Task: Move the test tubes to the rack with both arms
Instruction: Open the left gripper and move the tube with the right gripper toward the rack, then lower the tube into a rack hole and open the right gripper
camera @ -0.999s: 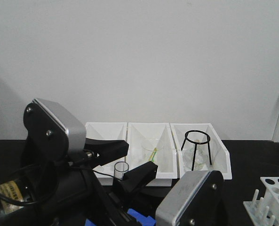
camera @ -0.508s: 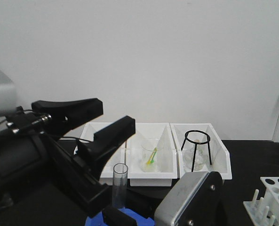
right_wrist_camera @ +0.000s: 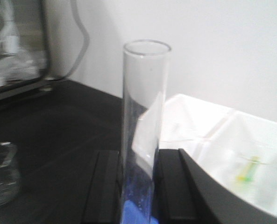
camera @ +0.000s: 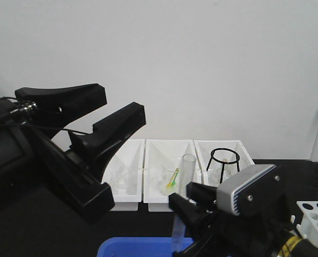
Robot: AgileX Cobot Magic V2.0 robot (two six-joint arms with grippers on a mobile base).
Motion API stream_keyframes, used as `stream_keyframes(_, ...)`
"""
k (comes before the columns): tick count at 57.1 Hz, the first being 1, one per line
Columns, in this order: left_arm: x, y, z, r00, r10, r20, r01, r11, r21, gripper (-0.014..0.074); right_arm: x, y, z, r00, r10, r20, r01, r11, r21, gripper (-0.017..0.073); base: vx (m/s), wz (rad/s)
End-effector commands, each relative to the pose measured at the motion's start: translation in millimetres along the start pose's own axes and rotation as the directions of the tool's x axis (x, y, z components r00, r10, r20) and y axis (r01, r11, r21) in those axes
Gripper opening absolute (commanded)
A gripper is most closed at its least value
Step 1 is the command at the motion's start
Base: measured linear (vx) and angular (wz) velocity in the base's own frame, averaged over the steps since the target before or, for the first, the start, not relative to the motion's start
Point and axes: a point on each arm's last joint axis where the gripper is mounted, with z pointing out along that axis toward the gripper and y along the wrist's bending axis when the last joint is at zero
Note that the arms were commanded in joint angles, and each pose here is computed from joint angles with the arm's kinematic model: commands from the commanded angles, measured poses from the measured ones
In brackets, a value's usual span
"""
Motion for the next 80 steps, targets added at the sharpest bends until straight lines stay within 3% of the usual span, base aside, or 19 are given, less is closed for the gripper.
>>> stream_keyframes(1,-19.9,1.2,-4.6,0.996,-0.005,0.090,0.007,1.000,-0.015,0.0488,-22.9,-22.1,-3.2,0.991,-0.013,0.131,0.001,0.996,0.092,-0.0008,0.00,0.00)
stream_keyframes(11,-15.3,-1.0,-4.1,0.999,-0.005,0.041,0.005,1.000,0.008,0.0488,-21.6,-67.0,-9.9,0.992,-0.013,0.126,-0.021,0.964,0.263,-0.0008,0.00,0.00)
stream_keyframes(20,-13.1,-1.9,-3.8,1.000,-0.005,0.018,0.005,1.000,0.018,0.0488,-18.5,-105.9,-22.4,0.993,0.002,0.114,-0.049,0.911,0.409,-0.0007,0.00,0.00)
stream_keyframes(30,-13.1,-1.9,-3.8,1.000,-0.005,0.019,0.005,1.000,0.018,0.0488,-15.8,-142.2,-40.9,0.994,0.001,0.106,-0.059,0.836,0.546,-0.0006,0.00,0.00)
stream_keyframes(41,-13.0,-2.0,-3.8,1.000,-0.005,0.017,0.005,1.000,0.019,0.0488,-10.7,-175.4,-65.0,0.997,0.014,0.080,-0.064,0.739,0.670,-0.0006,0.00,0.00)
stream_keyframes(46,-12.3,-2.3,-3.7,1.000,-0.005,0.010,0.005,1.000,0.022,0.0488,-1.2,-184.3,-74.9,0.998,0.034,0.060,-0.067,0.702,0.709,-0.0006,0.00,0.00)
stream_keyframes(54,-10.9,-3.0,-3.8,1.000,-0.004,-0.006,0.005,1.000,0.030,0.0488,18.7,-190.2,-91.1,0.997,0.010,0.080,-0.068,0.647,0.759,-0.0006,0.00,0.00)
stream_keyframes(58,-10.3,-3.2,-3.8,1.000,-0.004,-0.012,0.005,0.999,0.033,0.0488,26.9,-189.5,-95.0,0.996,0.002,0.085,-0.067,0.637,0.768,-0.0006,0.00,0.00)
stream_keyframes(63,-9.7,-3.5,-3.8,1.000,-0.004,-0.019,0.005,0.999,0.036,0.0488,34.5,-188.9,-94.0,0.997,-0.012,0.074,-0.049,0.642,0.765,-0.0006,0.00,0.00)
stream_keyframes(64,-9.1,-3.8,-3.8,1.000,-0.004,-0.026,0.005,0.999,0.039,0.0488,45.5,-194.3,-85.5,0.998,-0.017,0.066,-0.039,0.657,0.753,-0.0006,0.00,0.00)
stream_keyframes(72,-7.9,-4.4,-3.9,0.999,-0.003,-0.039,0.005,0.999,0.046,0.0488,52.9,-197.8,-77.6,0.996,-0.007,0.092,-0.063,0.681,0.730,-0.0006,0.00,0.00)
stream_keyframes(80,-6.9,-4.9,-4.0,0.999,-0.003,-0.049,0.005,0.999,0.050,0.0488,60.8,-200.4,-70.2,0.997,-0.020,0.077,-0.040,0.705,0.708,-0.0006,0.00,0.00)
